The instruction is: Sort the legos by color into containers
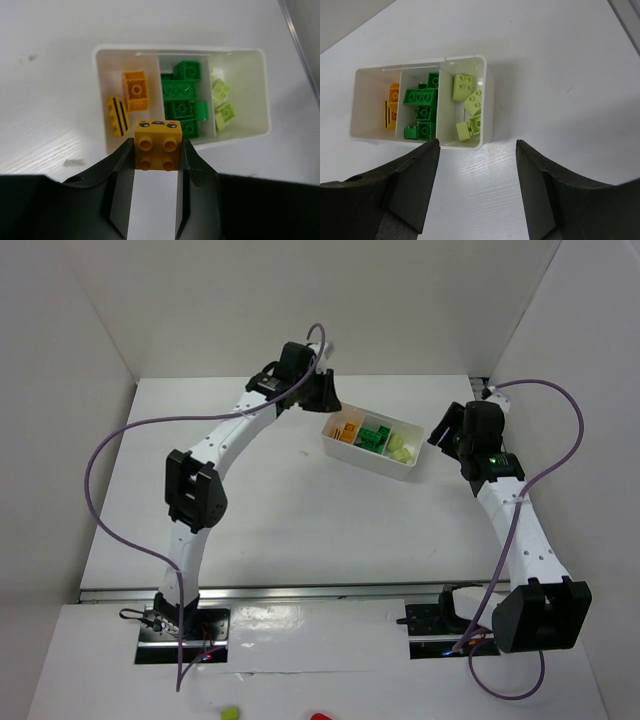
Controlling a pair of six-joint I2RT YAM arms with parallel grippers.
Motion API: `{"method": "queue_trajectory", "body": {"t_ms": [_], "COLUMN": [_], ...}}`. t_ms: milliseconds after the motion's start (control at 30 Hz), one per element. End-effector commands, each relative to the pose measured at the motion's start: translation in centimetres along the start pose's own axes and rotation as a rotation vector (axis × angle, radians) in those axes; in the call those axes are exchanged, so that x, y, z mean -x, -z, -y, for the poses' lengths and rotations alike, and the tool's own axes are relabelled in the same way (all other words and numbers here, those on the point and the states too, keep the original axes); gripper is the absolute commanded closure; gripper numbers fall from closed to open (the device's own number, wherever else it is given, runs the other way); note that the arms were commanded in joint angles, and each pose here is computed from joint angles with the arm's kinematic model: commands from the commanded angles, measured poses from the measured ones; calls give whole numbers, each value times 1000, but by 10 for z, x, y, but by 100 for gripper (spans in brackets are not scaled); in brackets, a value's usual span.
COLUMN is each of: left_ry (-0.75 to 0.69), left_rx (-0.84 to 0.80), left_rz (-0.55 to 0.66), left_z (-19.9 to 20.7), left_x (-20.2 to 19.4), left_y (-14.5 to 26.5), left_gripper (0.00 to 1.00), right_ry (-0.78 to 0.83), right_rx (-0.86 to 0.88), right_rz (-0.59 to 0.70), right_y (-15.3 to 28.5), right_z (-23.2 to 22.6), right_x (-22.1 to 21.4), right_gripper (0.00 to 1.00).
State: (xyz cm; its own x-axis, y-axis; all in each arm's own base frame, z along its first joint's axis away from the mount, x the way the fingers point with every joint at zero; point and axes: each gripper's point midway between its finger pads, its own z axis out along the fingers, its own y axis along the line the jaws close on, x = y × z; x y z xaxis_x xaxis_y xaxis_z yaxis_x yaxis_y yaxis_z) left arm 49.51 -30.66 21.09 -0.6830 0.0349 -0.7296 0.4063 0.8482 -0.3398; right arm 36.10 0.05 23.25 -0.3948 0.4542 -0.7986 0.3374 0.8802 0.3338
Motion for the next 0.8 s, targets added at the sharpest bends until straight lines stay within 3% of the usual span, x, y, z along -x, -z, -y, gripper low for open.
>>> {"method": "queue_trajectory", "body": {"t_ms": [0,100,133,200,300,433,533,667,767], "left_ry": [41,59,58,69,75,60,53,18,10], "left_rx": [-63,-88,-99,-89,-104,-142,-162,-158,-135], "left_rz": [-32,-16,-16,-12,-3,45,89,138,155], "left_z": [13,20,19,16,19,35,45,47,28], "left_x": [-6,-2,-3,-5,-1,21,41,52,51], "left_y": [-32,-54,-63,-72,-71,-41,-1,61,89], "left_gripper": [91,83,60,32,9,6,5,0,0], "right_ry": [-23,-13,-15,-15,-3,-5,-1,-16,-41], "right_rx": [33,23,19,19,0,-6,-58,-291,-453], "right_rz": [83,88,100,101,88,101,94,103,142], "right_y": [7,9,12,12,12,15,10,12,20], "right_z": [-10,-8,-7,-7,-2,-1,7,41,69], "right_x": [27,28,31,31,27,30,29,35,38], "right_gripper": [30,30,30,30,30,30,21,0,0]}}
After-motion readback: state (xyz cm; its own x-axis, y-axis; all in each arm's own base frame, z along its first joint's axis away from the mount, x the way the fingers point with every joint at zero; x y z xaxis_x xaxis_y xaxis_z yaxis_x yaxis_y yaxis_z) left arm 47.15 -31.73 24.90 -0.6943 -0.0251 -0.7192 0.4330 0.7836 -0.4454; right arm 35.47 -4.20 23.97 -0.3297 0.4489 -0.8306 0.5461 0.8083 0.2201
